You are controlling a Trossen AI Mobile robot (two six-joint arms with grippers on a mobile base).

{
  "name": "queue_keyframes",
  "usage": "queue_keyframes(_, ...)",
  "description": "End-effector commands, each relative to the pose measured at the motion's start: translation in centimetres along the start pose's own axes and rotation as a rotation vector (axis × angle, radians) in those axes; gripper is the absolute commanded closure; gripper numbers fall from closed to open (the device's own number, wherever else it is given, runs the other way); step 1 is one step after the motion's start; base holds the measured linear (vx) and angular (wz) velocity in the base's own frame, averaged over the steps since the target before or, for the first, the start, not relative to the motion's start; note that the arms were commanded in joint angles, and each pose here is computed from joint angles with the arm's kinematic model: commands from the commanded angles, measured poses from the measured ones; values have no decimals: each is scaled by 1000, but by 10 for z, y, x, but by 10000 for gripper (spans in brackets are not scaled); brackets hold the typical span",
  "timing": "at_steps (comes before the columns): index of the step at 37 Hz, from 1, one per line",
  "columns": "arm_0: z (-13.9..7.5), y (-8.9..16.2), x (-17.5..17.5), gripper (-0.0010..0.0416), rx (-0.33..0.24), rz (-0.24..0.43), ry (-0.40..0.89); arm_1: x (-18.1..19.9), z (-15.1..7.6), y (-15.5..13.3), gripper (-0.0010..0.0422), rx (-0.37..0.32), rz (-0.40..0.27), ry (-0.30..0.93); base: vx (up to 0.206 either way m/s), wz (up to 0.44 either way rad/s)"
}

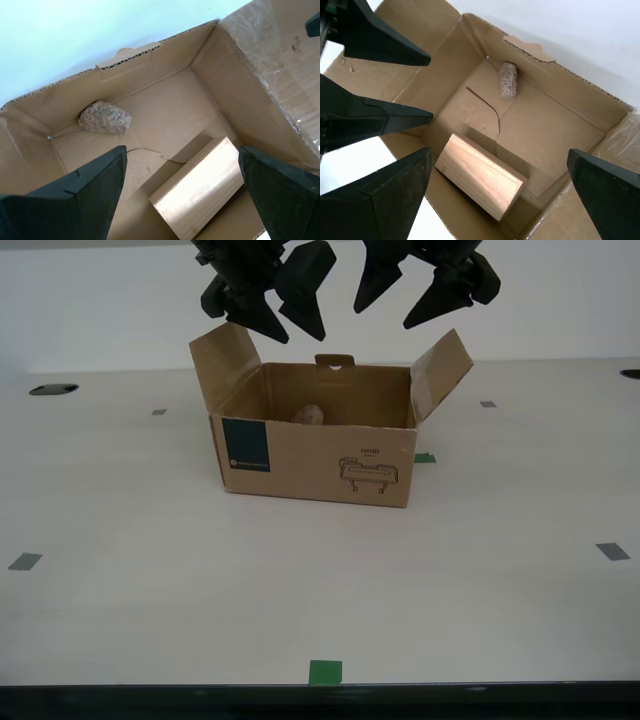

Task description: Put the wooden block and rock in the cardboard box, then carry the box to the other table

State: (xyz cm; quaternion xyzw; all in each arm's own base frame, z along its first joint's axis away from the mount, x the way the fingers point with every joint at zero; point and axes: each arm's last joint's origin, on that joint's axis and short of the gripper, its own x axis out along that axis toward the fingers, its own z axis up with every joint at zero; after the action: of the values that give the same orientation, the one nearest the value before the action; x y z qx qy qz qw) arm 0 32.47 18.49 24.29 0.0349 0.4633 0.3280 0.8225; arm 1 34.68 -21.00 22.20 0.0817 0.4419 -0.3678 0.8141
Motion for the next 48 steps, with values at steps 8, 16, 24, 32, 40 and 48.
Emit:
queue_keyframes(8,2,6,-23,41,17,-4,-29,-15,9,-3,99,-117,-5,62,0,0)
queue_keyframes(16,0,9,-48,23,35,-35,-40,-42,32,-7,98,-193,-1,62,0,0)
queue_keyframes(24,0,10,-75,16,60,-77,-83,-67,51,-11,98,-188,3,28,0,0)
queue_keyframes(32,-7,0,-99,16,121,-114,-66,-90,57,-5,98,-207,33,59,0,0)
queue_keyframes(40,-11,-11,-116,16,168,-149,-65,-100,49,14,98,-253,68,109,0,0)
queue_keyframes(48,-15,-17,-115,16,188,-163,-20,-100,37,35,98,-308,93,147,0,0)
